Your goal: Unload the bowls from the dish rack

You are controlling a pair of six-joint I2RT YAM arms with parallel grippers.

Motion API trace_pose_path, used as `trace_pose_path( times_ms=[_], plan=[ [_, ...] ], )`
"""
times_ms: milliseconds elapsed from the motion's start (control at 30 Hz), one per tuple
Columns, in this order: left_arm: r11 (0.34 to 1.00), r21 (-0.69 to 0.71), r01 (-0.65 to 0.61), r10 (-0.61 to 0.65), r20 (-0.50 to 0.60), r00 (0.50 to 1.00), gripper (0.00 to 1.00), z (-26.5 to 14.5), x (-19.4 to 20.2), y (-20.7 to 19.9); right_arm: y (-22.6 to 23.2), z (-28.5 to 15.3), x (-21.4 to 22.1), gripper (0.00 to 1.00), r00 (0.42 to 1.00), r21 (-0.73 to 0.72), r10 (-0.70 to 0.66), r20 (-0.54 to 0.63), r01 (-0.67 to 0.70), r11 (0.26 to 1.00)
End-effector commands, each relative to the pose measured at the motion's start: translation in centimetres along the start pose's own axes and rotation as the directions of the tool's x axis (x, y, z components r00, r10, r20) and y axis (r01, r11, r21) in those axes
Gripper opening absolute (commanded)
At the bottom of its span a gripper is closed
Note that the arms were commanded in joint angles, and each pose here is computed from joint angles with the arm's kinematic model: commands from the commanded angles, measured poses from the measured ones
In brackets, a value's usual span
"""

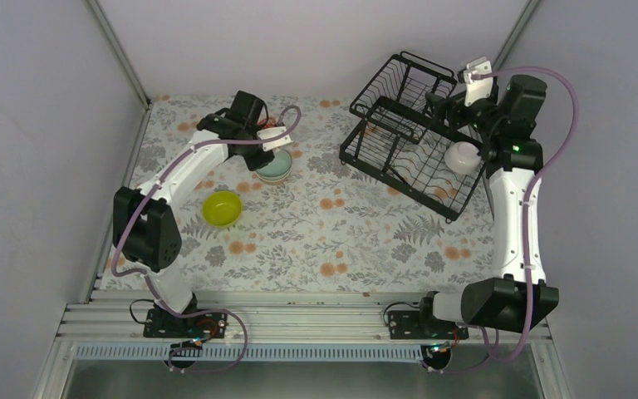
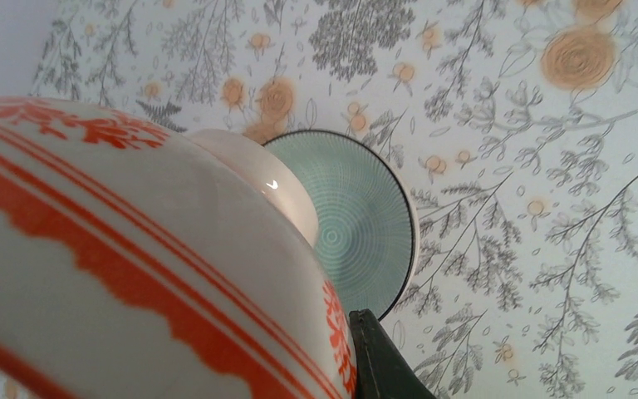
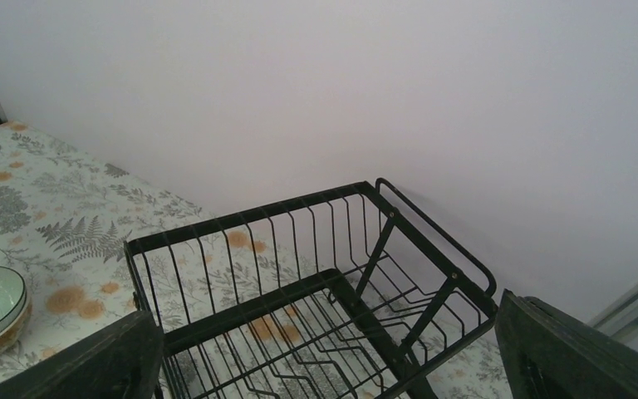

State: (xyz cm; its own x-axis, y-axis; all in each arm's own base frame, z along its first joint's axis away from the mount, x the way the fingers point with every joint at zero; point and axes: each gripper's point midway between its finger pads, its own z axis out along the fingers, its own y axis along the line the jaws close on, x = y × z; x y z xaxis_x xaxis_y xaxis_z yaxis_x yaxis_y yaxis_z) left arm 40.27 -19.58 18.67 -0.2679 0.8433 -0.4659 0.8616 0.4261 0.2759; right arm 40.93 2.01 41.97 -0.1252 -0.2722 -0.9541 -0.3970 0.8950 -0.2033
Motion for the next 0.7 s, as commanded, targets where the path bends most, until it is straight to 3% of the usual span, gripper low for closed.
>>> trace_pose_path(
  times_ms=[0, 667],
  plan=[
    [0.999, -0.04, -0.021, 0.017, -0.081, 0.997, 0.02, 1.4, 1.4, 0.6, 0.7, -0.7, -0.1, 0.98, 1.0, -0.022, 0.02, 0.013, -0.019, 1.0],
    [0.996, 0.012, -0.091, 0.09, -0.326, 0.941, 0.02, 8.0, 5.0, -1.8, 1.4, -3.6, -1.2, 1.0, 1.0, 0.004, 0.019, 0.006, -0.019, 1.0]
  ],
)
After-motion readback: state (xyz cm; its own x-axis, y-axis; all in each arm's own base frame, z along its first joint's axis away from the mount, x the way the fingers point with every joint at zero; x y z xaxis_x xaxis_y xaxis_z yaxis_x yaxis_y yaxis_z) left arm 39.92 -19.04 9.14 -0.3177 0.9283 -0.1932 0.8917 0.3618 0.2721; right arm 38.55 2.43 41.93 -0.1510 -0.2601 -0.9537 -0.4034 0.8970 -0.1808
